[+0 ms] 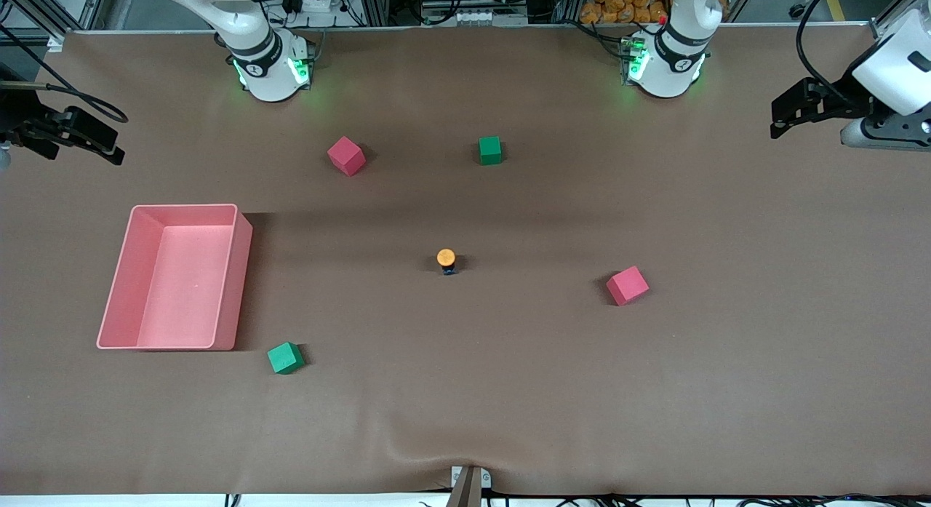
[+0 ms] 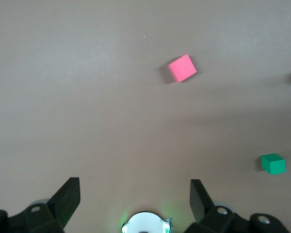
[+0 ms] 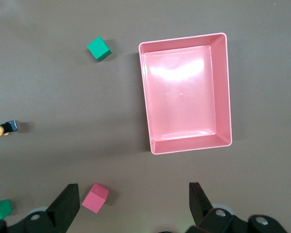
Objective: Place and upright button with both arms
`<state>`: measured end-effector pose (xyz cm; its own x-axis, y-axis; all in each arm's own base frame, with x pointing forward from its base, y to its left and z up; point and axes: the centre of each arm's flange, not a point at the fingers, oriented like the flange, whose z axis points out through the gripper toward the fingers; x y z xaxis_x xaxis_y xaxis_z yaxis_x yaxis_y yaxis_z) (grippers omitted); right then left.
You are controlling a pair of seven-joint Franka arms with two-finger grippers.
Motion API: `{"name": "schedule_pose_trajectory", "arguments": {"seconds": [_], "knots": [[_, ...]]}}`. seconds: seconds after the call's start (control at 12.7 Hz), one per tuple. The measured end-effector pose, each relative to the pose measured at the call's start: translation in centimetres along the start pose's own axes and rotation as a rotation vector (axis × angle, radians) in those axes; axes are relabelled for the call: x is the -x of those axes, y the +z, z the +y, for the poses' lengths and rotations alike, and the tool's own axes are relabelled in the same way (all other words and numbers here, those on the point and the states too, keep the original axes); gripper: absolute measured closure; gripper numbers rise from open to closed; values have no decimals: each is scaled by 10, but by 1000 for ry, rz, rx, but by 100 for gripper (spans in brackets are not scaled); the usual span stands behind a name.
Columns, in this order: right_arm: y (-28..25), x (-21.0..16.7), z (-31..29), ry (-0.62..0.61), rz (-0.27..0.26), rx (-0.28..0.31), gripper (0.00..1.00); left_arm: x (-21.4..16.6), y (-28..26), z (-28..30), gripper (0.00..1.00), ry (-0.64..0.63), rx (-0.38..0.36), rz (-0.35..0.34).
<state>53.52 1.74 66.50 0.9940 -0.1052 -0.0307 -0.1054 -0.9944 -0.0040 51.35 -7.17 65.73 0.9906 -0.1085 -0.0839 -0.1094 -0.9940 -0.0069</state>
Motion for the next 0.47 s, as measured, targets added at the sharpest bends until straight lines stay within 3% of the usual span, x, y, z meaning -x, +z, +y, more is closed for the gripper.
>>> {"name": "schedule_pose_trajectory", "arguments": {"seconds": [0.47], "knots": [[0,0,-1,-1,0,0,0,22,-5,-13,0,-25,-22,11]]}}
